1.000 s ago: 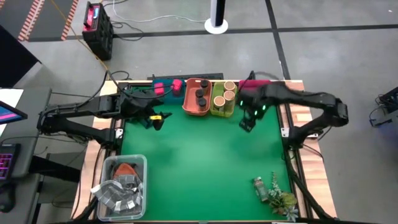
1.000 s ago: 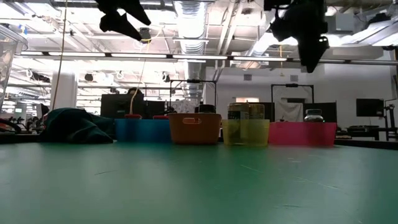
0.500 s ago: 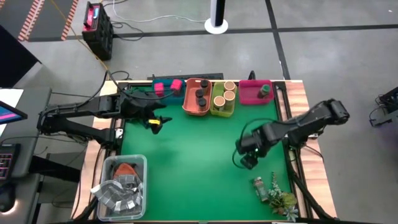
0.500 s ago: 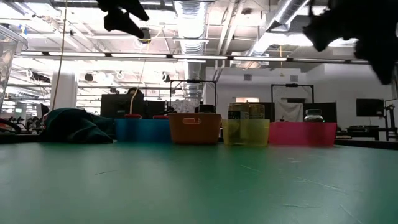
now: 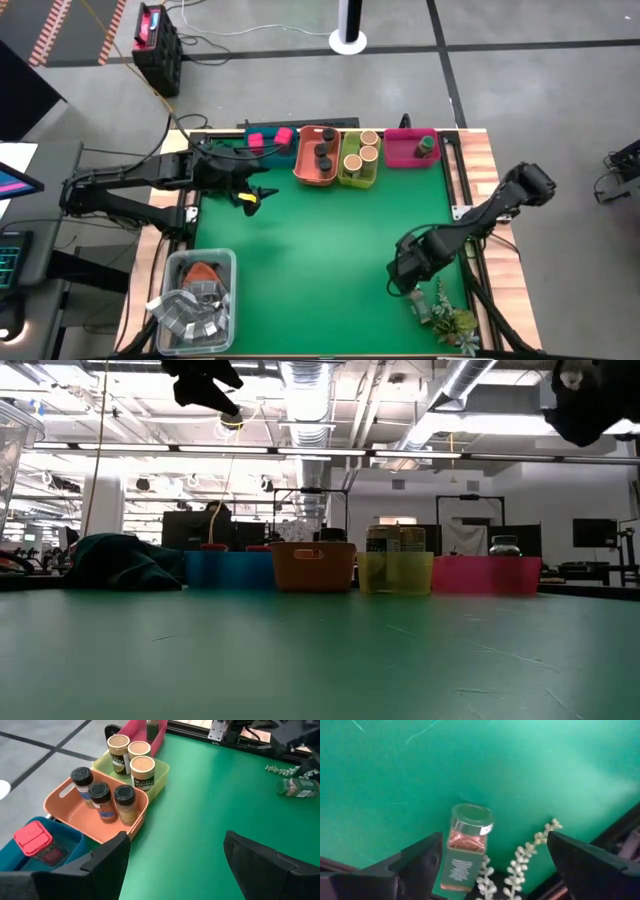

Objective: Sort spices by type
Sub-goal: Put the green seasoning bottle into the red bin

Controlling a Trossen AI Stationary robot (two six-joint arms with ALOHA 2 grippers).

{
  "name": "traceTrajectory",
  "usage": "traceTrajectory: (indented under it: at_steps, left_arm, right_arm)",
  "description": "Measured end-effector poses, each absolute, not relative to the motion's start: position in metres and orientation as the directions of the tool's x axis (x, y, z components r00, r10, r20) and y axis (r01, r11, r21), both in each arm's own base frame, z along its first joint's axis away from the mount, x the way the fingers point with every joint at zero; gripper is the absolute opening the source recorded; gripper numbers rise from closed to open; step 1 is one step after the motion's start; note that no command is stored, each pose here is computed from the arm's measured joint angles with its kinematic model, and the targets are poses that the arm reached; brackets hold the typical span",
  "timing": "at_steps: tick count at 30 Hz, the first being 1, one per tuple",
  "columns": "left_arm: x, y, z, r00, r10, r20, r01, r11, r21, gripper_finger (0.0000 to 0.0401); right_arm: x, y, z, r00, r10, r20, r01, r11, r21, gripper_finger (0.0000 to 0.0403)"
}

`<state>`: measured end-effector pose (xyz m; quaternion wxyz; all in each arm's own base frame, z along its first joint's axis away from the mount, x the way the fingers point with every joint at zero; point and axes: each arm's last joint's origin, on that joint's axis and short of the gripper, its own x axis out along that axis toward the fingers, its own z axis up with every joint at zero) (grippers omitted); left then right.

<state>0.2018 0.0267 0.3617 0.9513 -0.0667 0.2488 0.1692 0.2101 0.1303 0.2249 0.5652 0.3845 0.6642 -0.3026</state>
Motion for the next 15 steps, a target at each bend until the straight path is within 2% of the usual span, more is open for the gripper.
traceTrajectory:
  at_steps: [10,15]
  left_arm:
    - [0.201,0.027,0.361,0.813,0.288,-0.507,-0.358,0.933,-0.044,0.0306]
    - [0.201,0.027,0.360,0.810,0.284,-0.512,-0.356,0.934,-0.044,0.0306]
  right_arm:
    - [0.225,0.163,0.195,-0.039,0.190,-0.981,0.858,0.510,0.065,0.0365]
    - [0.223,0.176,0.181,-0.075,0.168,-0.983,0.860,0.510,0.022,0.0359]
